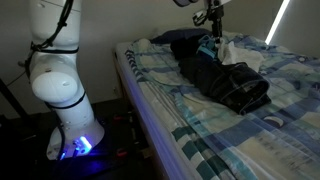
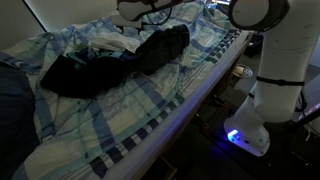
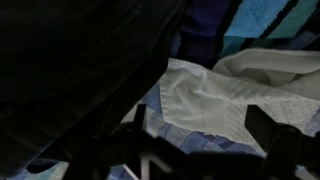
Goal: Fold the pair of pants
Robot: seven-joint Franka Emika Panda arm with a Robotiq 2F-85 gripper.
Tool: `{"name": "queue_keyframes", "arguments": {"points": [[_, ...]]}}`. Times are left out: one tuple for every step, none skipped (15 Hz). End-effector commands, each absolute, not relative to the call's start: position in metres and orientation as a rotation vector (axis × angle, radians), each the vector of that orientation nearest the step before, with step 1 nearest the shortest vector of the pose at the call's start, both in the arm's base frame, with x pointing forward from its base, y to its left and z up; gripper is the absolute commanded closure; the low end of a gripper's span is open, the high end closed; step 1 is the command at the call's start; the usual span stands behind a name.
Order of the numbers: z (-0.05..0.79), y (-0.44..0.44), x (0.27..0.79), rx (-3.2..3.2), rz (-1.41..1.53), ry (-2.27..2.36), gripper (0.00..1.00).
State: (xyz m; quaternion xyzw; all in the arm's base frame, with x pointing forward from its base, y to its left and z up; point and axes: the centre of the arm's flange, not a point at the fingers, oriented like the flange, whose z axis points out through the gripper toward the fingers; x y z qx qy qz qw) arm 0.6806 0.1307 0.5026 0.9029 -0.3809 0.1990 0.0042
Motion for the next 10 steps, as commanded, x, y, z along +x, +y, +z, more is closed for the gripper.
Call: {"name": "queue_keyframes", "arguments": {"points": [[0.507, 0.119, 0.639, 2.824, 0.588, -1.203, 0.00], [0.504, 0.114, 0.631, 2.830, 0.575, -1.218, 0.00], [0.505, 0.126, 0.664, 2.826, 0.601, -1.198, 0.00], [0.504, 0.123, 0.658, 2.823, 0.589, -1.200, 0.00], [0.504, 0.121, 0.654, 2.821, 0.581, -1.201, 0.00], [0.504, 0.120, 0.651, 2.819, 0.577, -1.202, 0.00], [0.504, 0.119, 0.649, 2.818, 0.575, -1.203, 0.00], [0.504, 0.118, 0.649, 2.818, 0.574, -1.203, 0.00], [0.504, 0.118, 0.649, 2.818, 0.574, -1.203, 0.00], [0.504, 0.119, 0.649, 2.819, 0.574, -1.202, 0.00]]}}
